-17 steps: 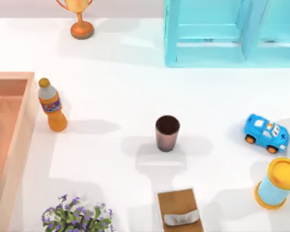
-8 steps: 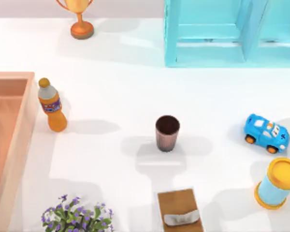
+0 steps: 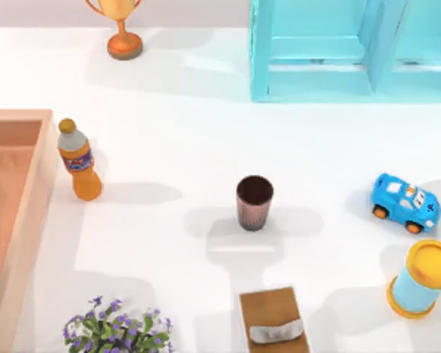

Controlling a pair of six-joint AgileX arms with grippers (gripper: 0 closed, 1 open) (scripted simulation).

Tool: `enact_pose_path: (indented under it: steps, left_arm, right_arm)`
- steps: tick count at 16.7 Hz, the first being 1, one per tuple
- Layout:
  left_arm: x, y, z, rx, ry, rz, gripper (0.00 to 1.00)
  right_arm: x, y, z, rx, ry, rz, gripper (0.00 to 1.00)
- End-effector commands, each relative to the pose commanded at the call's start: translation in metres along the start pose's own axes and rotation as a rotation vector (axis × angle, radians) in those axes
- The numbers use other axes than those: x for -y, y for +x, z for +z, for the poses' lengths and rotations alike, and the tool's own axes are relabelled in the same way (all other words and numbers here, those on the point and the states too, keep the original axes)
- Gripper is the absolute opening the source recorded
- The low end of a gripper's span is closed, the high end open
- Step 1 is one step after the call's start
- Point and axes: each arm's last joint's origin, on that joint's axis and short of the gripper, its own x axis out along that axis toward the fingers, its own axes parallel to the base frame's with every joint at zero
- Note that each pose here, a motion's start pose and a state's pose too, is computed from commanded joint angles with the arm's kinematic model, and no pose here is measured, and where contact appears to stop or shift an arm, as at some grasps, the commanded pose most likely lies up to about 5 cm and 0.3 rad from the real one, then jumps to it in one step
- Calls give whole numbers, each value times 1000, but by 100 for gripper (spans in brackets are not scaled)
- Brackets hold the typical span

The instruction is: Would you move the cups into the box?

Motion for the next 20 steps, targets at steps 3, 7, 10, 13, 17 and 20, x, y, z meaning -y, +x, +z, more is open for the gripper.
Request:
enact_pose_path:
  steps: [3, 7, 10, 13, 17, 20]
  left_arm:
    - [0, -4, 1, 0, 0, 0, 100]
    - [-4, -40, 6, -7, -4, -2, 100]
    - [-4, -78, 5, -3, -1, -1, 100]
    - [-2, -99, 2, 1, 1, 0, 100]
    - [-3, -99, 2, -1, -2, 0, 100]
    - [0, -101, 10, -7, -2, -3, 100]
  right_arm:
    - [0, 0, 0, 0, 0, 0, 100]
    - [0, 0, 0, 0, 0, 0, 100]
    - [0, 0, 0, 0, 0, 0, 100]
    - [0, 0, 0, 0, 0, 0, 100]
    - [0, 0, 0, 0, 0, 0, 100]
    - [0, 0, 0, 0, 0, 0, 100]
